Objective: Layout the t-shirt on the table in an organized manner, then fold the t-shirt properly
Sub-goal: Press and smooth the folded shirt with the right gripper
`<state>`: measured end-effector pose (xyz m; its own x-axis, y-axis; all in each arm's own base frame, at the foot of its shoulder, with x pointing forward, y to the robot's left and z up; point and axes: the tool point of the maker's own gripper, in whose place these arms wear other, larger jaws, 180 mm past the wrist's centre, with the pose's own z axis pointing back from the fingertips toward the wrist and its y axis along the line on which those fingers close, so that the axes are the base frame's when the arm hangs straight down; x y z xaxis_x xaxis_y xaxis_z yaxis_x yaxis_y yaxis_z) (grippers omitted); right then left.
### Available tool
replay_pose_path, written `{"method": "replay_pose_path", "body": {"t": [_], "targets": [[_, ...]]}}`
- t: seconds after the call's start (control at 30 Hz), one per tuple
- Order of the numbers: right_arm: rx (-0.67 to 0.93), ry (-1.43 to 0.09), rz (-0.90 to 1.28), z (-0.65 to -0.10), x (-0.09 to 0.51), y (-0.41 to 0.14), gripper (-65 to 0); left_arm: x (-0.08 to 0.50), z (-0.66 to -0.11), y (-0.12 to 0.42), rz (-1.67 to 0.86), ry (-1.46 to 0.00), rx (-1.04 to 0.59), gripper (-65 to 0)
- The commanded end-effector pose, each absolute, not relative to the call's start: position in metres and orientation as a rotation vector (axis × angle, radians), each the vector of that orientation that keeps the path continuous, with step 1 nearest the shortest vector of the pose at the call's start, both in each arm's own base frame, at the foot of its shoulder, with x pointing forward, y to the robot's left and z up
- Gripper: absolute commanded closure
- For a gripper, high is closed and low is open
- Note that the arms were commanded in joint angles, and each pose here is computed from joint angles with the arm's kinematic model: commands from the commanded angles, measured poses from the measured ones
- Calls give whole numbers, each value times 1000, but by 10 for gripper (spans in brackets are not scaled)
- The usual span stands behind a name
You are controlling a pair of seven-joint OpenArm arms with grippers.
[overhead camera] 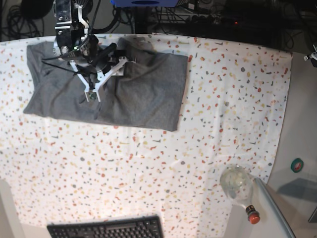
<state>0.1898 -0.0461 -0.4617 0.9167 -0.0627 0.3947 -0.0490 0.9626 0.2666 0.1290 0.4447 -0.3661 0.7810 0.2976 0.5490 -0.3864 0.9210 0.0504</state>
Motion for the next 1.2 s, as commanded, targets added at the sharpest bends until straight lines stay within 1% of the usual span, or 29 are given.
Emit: {"method": "replay_pose_path", "body": {"t": [0.0,0.07,0.1,0.2,0.47,0.6,0.77,0.97,1.17], "targets": [[291,-438,-7,-457,196,-43,-225,134,-354,453,348,-590,191,0],[292,-429,-5,-458,194,-42,-66,134,-354,453,349,-591,192,0],[292,-426,-6,-459,193,-42,0,134,-354,453,349,-591,192,0],[291,-429,-5,-457,193,-43,0,135,-354,453,349,-594,190,0],[277,-446,22,-428,205,-47,0,136,-354,452,350,-596,189,0],[269,-428,23,-427,209,-50,0,136,-354,452,350,-597,187,0],[228,-417,-55,-429,210,-63,0,136,-354,452,350,-597,187,0],[223,-397,-64,-437,206,-65,0,136,-354,452,350,-597,187,0],[223,-423,-66,-434,210,-65,0,134,-357,449,358,-595,179,0]]}}
